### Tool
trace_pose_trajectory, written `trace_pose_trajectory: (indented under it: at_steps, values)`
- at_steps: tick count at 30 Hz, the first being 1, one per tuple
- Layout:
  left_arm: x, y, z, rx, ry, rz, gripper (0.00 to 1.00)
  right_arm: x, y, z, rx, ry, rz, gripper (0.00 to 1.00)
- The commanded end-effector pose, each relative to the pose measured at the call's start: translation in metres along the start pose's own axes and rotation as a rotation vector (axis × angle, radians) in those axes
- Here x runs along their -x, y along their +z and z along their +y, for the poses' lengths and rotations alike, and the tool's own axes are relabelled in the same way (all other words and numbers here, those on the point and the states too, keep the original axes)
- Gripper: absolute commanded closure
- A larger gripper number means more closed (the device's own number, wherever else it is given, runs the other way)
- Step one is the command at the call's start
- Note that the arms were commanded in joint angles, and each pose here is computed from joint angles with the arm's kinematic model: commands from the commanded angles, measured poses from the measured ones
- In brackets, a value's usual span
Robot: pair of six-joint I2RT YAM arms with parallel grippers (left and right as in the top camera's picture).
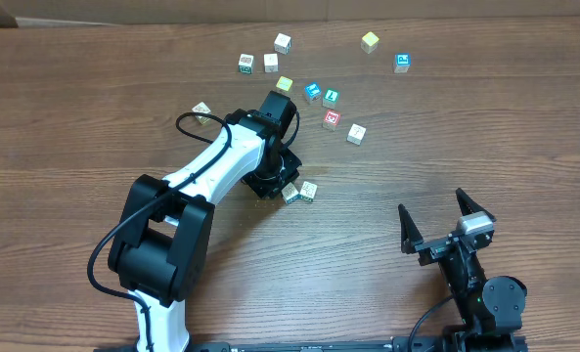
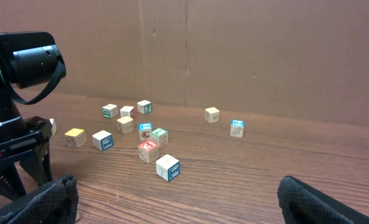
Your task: Form a circle
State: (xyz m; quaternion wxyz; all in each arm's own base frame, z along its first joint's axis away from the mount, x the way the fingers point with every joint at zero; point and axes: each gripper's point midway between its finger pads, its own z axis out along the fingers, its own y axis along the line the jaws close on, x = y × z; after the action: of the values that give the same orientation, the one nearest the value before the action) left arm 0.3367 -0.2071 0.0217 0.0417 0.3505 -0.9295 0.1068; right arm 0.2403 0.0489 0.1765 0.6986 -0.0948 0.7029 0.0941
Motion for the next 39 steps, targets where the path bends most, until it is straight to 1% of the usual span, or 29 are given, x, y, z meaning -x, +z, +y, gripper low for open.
trace_pose_trajectory:
  at_steps: [1, 9, 26, 30, 34, 35, 39]
  values:
    - [-0.0002, 0.0025, 0.0007, 0.005, -0.023, 0.011, 0.73, -0.0017, 0.0001, -0.0007, -0.003, -0.002, -0.004, 0.00]
    - [-0.0022, 0.0024, 0.0056, 0.025, -0.027, 0.019, 0.71, -0.0017, 0.0001, -0.0007, -0.003, -0.002, -0.004, 0.00]
    - [0.0001, 0.0025, -0.0002, 0.001, -0.021, 0.010, 0.68, -0.0017, 0.0001, -0.0007, -0.003, -0.002, -0.004, 0.00]
    - [-0.0007, 0.0025, -0.0005, 0.000, -0.017, 0.013, 0.64, -0.0017, 0.0001, -0.0007, -0.003, -0.002, -0.004, 0.00]
    - [-0.0006, 0.0025, -0.0006, 0.000, -0.017, 0.013, 0.56, -0.0017, 0.0001, -0.0007, -0.003, -0.002, -0.004, 0.00]
    - [-0.0006, 0.0025, -0.0006, 0.000, -0.017, 0.013, 0.56, -0.0017, 0.0001, -0.0007, -0.003, -0.002, -0.004, 0.00]
    - [-0.0005, 0.0025, -0.0007, 0.000, -0.017, 0.012, 0.61, -0.0017, 0.0001, -0.0007, -0.003, -0.002, -0.004, 0.00]
